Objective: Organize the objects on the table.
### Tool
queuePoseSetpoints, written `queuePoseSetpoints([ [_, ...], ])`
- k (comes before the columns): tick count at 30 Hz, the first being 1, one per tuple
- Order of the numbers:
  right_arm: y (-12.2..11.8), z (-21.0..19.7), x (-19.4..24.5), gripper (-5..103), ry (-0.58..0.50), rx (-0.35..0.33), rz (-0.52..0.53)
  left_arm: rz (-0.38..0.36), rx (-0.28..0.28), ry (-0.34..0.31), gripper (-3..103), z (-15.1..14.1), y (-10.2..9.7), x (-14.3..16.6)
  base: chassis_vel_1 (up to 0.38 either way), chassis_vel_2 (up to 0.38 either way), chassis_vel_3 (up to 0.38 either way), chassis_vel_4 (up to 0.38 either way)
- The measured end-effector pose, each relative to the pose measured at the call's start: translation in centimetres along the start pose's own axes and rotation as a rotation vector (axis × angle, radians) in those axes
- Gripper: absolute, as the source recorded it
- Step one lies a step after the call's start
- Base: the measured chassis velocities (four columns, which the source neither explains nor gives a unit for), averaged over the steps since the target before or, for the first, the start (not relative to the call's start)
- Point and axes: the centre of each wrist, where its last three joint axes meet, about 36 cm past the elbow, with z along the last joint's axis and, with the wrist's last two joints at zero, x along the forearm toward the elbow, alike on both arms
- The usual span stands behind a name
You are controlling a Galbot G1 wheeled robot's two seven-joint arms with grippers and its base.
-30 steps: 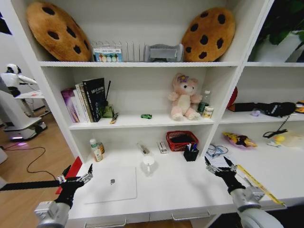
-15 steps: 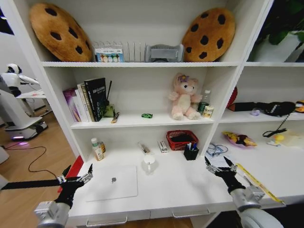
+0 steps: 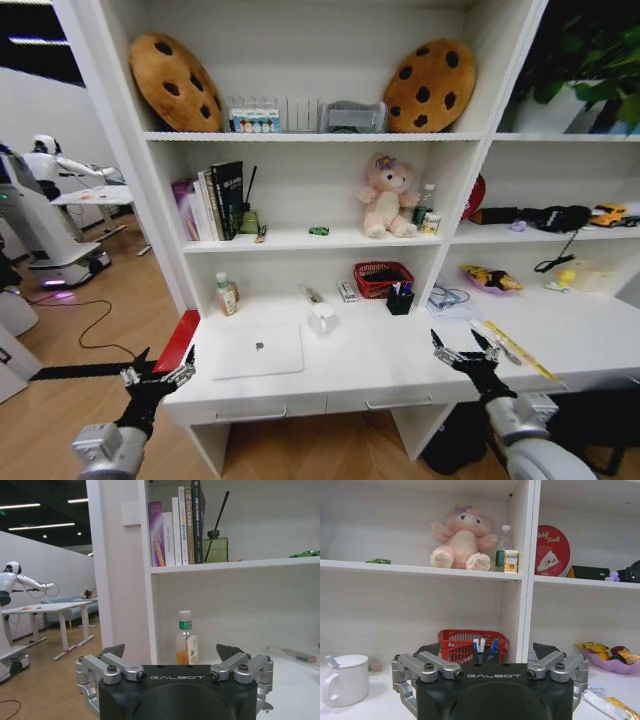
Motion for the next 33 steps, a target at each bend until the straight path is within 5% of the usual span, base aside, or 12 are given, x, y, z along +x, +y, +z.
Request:
queuePoseSetpoints([
  [12,0.00,0.00,0.00,100,0.000,0.000,0.000,0.000,0.000,0.000,100,0.00,0.00,0.00,0.206,-0.124,-0.236,0.154],
  [33,0.00,0.00,0.00,100,0.000,0.000,0.000,0.000,0.000,0.000,100,0.00,0.00,0.00,-0.076,-0.049,0.076,0.048],
])
